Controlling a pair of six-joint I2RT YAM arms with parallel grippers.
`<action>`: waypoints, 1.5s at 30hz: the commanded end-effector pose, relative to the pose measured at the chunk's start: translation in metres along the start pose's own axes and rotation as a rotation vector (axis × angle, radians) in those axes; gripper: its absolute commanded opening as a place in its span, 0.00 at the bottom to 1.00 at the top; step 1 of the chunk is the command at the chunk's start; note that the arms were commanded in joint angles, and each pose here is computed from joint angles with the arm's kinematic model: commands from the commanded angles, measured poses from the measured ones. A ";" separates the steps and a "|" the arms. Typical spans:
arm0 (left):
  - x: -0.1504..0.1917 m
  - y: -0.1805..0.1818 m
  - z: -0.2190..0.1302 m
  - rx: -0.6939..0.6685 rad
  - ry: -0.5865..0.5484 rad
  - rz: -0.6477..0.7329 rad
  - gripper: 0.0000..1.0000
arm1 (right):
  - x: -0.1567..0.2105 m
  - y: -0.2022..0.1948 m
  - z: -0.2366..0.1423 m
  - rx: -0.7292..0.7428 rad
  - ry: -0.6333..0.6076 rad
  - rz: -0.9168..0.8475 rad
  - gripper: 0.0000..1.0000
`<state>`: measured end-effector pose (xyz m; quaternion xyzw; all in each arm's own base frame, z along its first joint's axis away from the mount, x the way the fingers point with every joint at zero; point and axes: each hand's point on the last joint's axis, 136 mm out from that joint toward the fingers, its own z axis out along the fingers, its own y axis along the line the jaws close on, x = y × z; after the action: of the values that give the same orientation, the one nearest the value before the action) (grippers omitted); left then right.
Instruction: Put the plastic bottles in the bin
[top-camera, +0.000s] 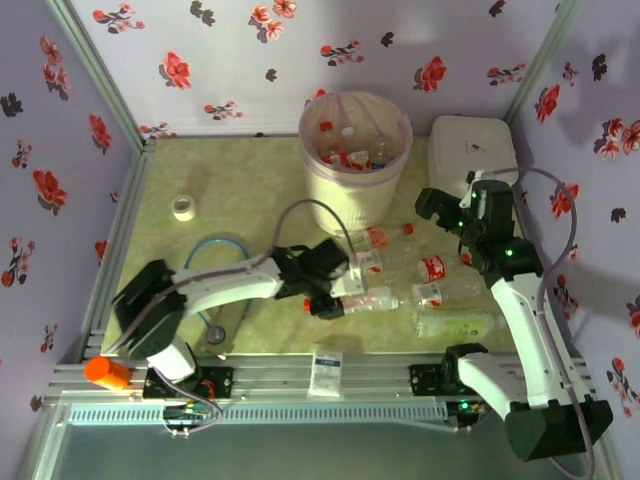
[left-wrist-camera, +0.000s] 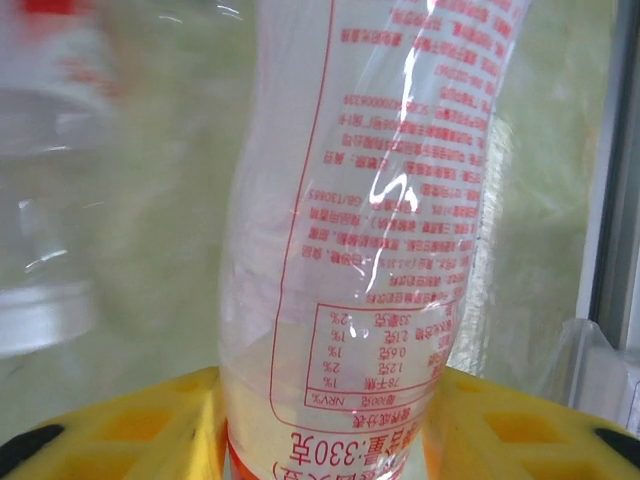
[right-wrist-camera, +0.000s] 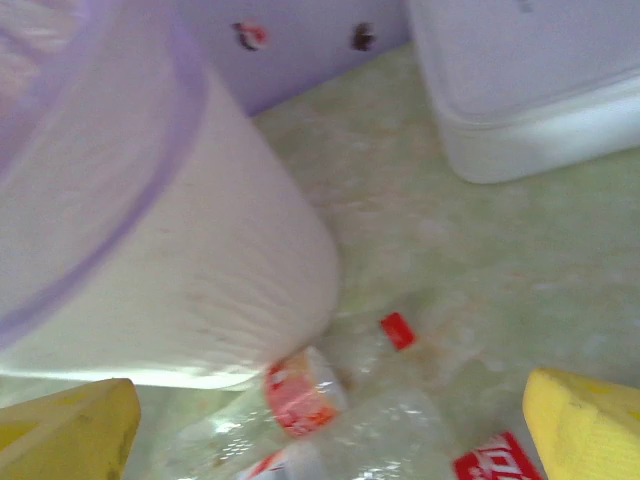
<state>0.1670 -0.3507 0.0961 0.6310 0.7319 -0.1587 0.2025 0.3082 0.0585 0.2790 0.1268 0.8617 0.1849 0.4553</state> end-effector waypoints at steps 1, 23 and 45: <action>-0.015 0.027 -0.040 -0.034 -0.190 -0.163 0.46 | -0.004 0.047 -0.011 -0.272 -0.019 -0.045 0.98; -0.065 0.108 -0.186 -0.008 -1.105 -0.827 0.43 | 0.091 0.232 -0.001 -0.963 0.255 -0.179 0.96; -0.067 0.090 -0.176 0.086 -1.058 -0.762 0.54 | 0.072 0.248 0.002 -1.006 0.217 -0.157 0.55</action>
<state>0.2529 -0.3070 0.2789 0.1541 0.7106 -0.5303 0.4360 0.2799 0.3104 0.3050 -0.1757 0.7365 0.5507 0.3512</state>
